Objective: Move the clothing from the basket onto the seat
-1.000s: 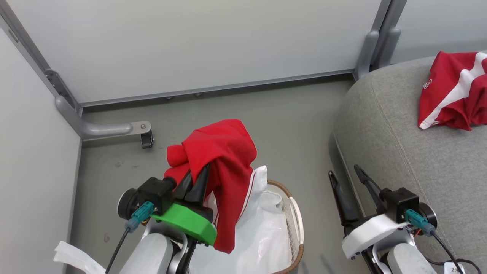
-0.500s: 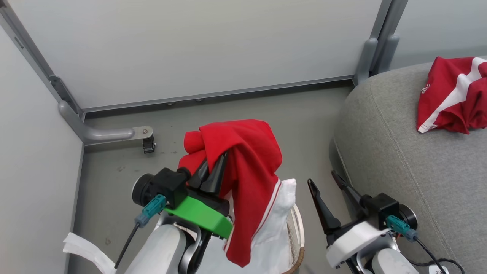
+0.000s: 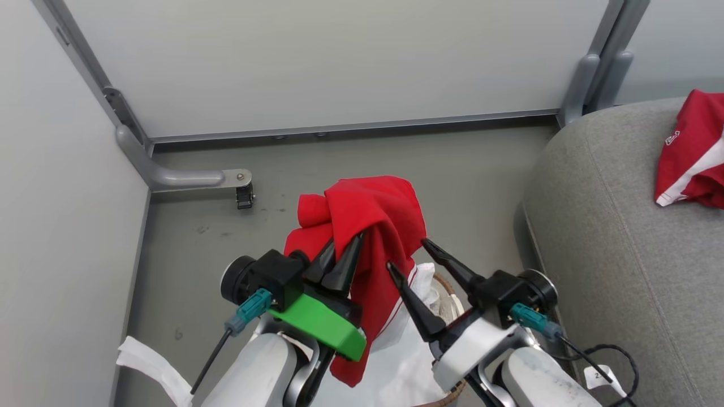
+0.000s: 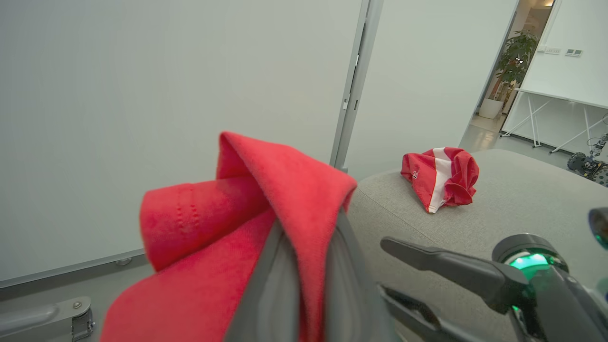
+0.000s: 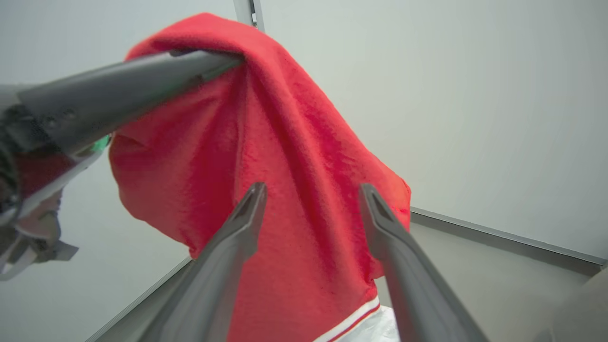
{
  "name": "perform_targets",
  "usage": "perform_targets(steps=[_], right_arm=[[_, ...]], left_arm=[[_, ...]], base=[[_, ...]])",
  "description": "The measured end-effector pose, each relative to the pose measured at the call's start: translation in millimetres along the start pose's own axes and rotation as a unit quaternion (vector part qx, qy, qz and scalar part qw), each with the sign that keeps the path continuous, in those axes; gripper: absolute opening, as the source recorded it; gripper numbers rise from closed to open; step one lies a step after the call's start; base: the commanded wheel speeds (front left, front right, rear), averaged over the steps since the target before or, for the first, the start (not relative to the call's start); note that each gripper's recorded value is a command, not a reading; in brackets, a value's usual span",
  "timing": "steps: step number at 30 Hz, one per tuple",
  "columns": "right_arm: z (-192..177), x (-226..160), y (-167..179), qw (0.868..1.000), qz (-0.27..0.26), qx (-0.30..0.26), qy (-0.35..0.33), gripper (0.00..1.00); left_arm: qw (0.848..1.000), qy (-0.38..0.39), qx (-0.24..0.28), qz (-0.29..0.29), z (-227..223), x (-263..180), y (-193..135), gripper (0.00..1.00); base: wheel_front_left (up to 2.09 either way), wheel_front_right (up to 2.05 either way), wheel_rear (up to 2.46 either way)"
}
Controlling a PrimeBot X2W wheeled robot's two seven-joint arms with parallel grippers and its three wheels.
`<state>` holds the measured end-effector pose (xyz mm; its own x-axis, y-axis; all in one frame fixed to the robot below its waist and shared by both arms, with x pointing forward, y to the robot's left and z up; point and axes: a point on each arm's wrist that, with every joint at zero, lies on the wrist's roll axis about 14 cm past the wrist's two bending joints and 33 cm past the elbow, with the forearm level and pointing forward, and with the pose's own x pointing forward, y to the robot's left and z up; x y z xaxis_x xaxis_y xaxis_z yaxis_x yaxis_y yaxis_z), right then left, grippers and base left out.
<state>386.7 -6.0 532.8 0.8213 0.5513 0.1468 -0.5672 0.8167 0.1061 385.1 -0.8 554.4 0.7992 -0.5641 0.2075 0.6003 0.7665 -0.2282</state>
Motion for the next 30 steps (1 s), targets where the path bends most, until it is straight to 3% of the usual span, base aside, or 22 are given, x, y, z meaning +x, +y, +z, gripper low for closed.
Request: perform_targets(steps=[8,17,20,27,28,29,30], right_arm=[[-9.6,21.7,35.6,0.997,0.069,0.003,0.014,1.00],[-23.1,38.5,44.2,0.995,0.094,-0.004,0.034,1.00],[-26.6,43.2,45.2,0.994,0.097,0.000,0.040,0.00],[-26.6,45.3,42.3,0.995,0.090,0.014,0.039,0.00],[-27.0,44.0,40.0,0.995,0.085,0.015,0.040,0.00],[-28.3,41.2,35.8,0.996,0.077,0.017,0.042,0.00],[-29.8,37.8,31.3,0.996,0.069,0.019,0.044,0.00]], left_arm=[[1.000,0.000,0.001,0.001,1.1,-0.9,0.8,0.00],[1.000,0.001,-0.002,-0.009,2.3,-5.2,-7.9,0.00],[1.000,-0.001,-0.006,-0.009,3.8,-7.8,-9.4,0.00],[1.000,-0.008,-0.004,0.009,9.2,-10.1,1.5,0.00],[1.000,-0.006,-0.003,0.012,7.5,-10.3,3.1,0.57],[1.000,-0.003,-0.003,0.013,5.5,-10.5,3.9,1.00],[1.000,-0.002,-0.003,0.015,3.8,-10.8,4.4,1.00]], base=[[0.00,0.00,0.00],[0.00,0.00,0.00],[0.00,0.00,0.00],[0.00,0.00,0.00],[0.00,0.00,0.00],[0.00,0.00,0.00],[0.00,0.00,0.00]])
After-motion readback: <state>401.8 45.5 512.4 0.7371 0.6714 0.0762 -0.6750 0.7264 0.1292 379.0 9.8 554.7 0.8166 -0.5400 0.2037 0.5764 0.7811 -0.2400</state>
